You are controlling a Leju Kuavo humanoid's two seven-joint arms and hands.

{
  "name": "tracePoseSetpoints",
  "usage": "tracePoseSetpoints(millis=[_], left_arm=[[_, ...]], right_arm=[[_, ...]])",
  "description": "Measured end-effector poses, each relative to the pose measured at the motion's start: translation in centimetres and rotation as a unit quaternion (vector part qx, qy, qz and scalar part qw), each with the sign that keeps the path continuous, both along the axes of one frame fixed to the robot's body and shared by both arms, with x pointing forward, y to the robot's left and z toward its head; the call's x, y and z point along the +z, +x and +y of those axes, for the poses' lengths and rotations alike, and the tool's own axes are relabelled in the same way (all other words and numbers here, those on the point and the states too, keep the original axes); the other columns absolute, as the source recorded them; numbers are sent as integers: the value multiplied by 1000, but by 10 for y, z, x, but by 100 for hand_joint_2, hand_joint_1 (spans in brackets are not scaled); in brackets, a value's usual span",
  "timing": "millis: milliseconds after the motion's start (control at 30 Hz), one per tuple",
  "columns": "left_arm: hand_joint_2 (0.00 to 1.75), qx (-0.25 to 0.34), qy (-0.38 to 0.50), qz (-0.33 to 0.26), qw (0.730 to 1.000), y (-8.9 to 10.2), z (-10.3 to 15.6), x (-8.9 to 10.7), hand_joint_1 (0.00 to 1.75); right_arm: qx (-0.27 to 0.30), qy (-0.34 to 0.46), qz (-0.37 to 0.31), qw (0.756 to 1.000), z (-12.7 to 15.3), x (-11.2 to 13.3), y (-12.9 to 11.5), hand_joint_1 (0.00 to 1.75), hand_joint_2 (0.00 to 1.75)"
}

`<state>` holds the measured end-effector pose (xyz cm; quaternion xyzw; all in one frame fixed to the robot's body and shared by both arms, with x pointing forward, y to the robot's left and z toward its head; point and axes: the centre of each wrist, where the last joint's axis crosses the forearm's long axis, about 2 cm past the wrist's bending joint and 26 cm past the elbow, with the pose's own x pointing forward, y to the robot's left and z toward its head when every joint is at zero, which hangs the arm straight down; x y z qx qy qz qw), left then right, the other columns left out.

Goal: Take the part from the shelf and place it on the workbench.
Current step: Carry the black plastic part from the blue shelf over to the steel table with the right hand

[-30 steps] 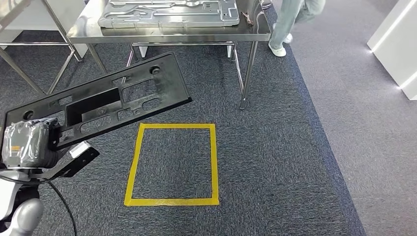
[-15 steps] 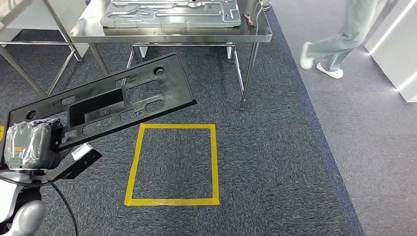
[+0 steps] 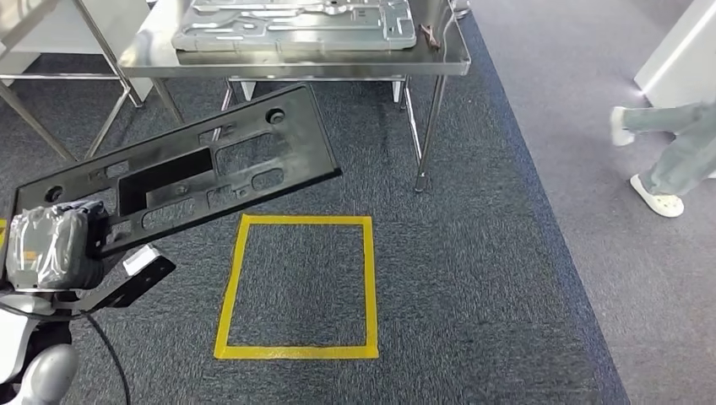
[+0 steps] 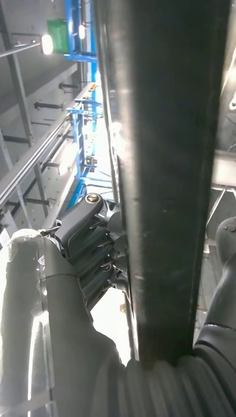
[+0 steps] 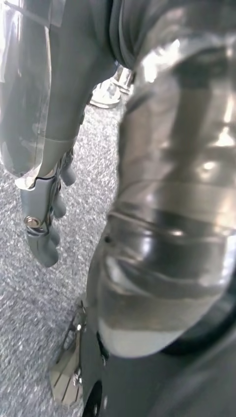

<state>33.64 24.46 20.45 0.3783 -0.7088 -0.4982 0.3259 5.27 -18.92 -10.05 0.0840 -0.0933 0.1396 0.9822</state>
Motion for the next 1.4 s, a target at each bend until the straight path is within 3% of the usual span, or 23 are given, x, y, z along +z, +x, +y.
tracePoseSetpoints(millis=[567, 933, 1400], left_arm=[[175, -7, -4, -2, 1000, -3, -1, 0, 175], [175, 7, 2, 11, 1000, -40, 31, -32, 175], [175, 29, 11, 6, 1000, -51, 50, -38, 175]], right_arm=[[3, 8, 2, 1000, 8, 1, -2, 0, 0], [17, 0, 2, 1000, 2, 0, -4, 0, 0], [29, -1, 0, 1000, 2, 0, -4, 0, 0]])
